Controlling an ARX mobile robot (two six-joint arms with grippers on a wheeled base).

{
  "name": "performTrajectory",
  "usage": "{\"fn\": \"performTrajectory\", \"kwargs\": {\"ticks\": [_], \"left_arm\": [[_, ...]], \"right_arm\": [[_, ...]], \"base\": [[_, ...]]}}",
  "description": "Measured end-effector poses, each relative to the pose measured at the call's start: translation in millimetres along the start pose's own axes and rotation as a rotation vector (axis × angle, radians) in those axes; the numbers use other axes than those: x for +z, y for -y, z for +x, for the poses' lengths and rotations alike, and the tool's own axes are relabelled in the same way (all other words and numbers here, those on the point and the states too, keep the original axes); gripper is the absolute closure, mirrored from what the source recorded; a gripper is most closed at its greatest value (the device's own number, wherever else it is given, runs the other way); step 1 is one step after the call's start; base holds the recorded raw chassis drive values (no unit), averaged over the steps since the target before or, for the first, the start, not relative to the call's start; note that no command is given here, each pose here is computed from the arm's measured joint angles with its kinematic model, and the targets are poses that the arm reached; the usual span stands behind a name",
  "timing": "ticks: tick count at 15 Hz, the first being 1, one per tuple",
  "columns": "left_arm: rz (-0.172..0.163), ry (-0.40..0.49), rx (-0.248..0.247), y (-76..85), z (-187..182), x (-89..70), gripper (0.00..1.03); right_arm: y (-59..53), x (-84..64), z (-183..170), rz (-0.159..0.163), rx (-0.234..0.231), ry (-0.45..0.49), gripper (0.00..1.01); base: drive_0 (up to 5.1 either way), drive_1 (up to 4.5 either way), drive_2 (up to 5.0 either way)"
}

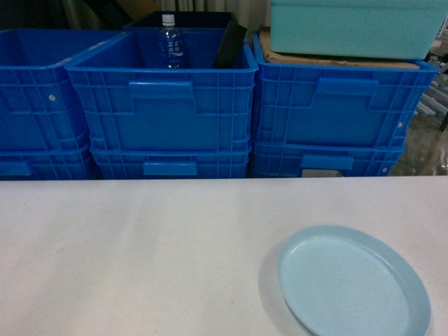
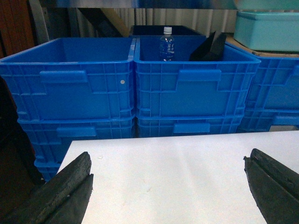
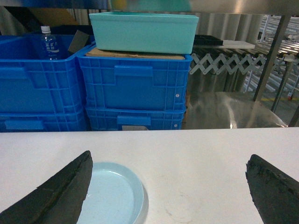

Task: Place blue tray on left shelf second layer neatly

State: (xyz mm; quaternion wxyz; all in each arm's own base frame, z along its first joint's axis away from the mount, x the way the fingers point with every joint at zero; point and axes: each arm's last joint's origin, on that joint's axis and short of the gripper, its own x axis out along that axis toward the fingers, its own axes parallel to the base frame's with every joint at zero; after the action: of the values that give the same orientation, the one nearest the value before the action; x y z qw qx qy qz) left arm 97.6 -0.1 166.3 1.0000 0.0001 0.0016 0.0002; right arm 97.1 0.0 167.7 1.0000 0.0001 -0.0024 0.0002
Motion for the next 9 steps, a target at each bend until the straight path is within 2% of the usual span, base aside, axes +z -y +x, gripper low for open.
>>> {"fn": "performTrajectory", "kwargs": {"ticks": [2, 3, 5, 6, 7, 8, 9], "left_arm": [[0.0, 0.0, 0.0, 0.0, 0, 0.0, 0.05], [0.0, 0.0, 0.0, 0.0, 0, 0.0, 0.05], [0.0, 0.0, 0.0, 0.0, 0, 0.0, 0.05], [0.0, 0.0, 0.0, 0.0, 0, 0.0, 0.05], [0.0, 0.0, 0.0, 0.0, 0, 0.0, 0.05], [0.0, 0.0, -0.001, 0.0, 0, 0.0, 0.05], [0.0, 0.0, -0.001, 0.0, 0, 0.0, 0.05]], "right_arm": [[0.0, -0.1, 0, 0.0, 0.0, -0.001, 0.03], [0.9, 7.3, 7, 0.005, 0.028, 0.051, 0.03], [11.8, 28.0, 39, 0.022, 0.08, 0.01, 0.03], [19.1, 50.3, 68, 0.062, 0.134, -0.039, 0.03], [22.3, 63.1, 103, 0.145, 0.232, -0.179, 0.03], [20.8, 60.1, 131, 0.225, 0.337, -0.335, 0.03], [18.8, 43.0, 159, 0.286, 0.401, -0.491, 0.03]], "base": [[0.0, 0.0, 0.0], [0.0, 0.0, 0.0], [0.0, 0.0, 0.0], [0.0, 0.0, 0.0], [0.0, 0.0, 0.0], [0.0, 0.0, 0.0], [0.0, 0.0, 0.0]]}}
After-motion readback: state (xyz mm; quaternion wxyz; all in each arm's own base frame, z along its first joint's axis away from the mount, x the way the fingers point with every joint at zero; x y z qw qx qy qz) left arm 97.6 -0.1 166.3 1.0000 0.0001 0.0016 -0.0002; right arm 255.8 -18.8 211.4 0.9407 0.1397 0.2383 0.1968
